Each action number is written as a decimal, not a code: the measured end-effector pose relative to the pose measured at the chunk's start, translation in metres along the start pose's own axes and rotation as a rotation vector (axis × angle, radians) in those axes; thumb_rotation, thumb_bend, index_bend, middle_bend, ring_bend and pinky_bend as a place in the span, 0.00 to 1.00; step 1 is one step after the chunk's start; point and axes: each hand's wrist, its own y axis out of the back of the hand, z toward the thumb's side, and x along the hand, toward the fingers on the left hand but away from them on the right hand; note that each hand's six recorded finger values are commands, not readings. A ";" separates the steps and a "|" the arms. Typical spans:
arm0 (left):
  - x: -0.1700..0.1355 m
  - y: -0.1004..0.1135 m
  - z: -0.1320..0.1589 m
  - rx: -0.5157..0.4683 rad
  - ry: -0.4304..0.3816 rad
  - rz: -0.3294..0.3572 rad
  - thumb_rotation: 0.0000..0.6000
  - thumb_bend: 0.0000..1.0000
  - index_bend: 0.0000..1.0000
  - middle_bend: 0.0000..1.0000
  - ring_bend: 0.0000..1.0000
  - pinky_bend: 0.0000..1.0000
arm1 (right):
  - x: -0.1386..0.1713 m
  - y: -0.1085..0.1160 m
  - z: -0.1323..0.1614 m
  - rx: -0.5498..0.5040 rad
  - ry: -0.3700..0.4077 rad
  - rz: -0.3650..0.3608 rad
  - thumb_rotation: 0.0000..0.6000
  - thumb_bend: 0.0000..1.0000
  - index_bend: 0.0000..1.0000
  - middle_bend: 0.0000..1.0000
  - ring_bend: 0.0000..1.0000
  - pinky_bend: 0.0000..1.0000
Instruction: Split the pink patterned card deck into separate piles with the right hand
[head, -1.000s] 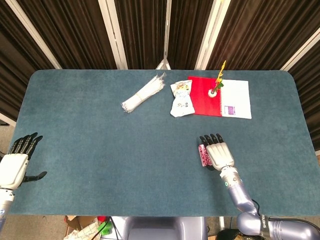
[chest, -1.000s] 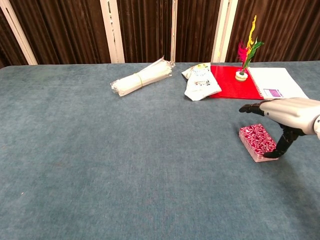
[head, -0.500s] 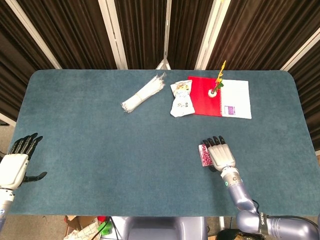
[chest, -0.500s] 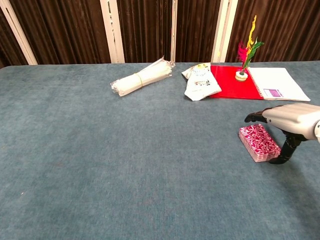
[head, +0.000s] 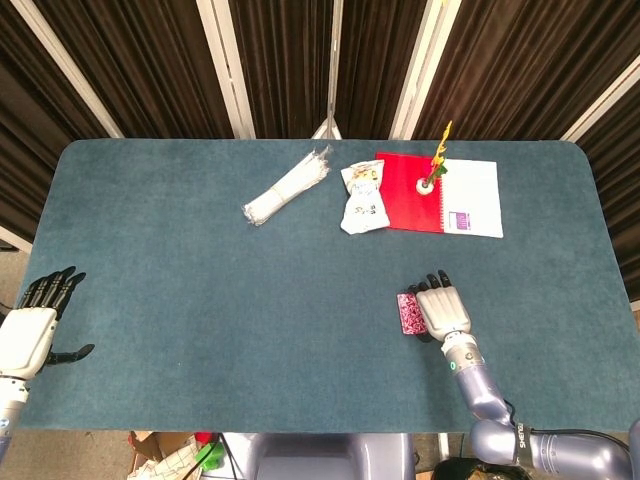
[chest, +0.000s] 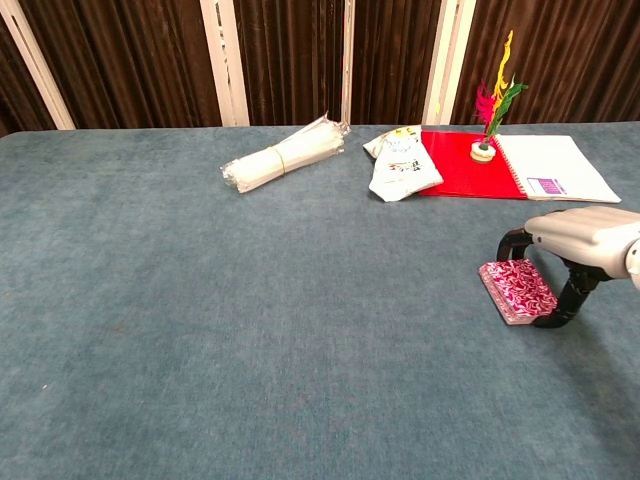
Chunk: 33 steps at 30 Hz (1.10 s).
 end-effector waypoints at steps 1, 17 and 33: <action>0.000 0.000 0.000 -0.001 0.000 0.000 1.00 0.01 0.00 0.00 0.00 0.00 | 0.000 0.000 0.000 -0.002 0.001 -0.004 1.00 0.24 0.51 0.46 0.18 0.00; 0.000 0.000 -0.001 -0.002 0.004 0.000 1.00 0.01 0.00 0.00 0.00 0.00 | 0.001 0.025 -0.012 -0.013 -0.011 -0.076 1.00 0.24 0.53 0.47 0.19 0.00; -0.001 -0.001 0.000 0.007 0.004 0.000 1.00 0.01 0.00 0.00 0.00 0.00 | -0.016 0.010 -0.049 -0.013 -0.125 -0.041 1.00 0.24 0.47 0.46 0.17 0.00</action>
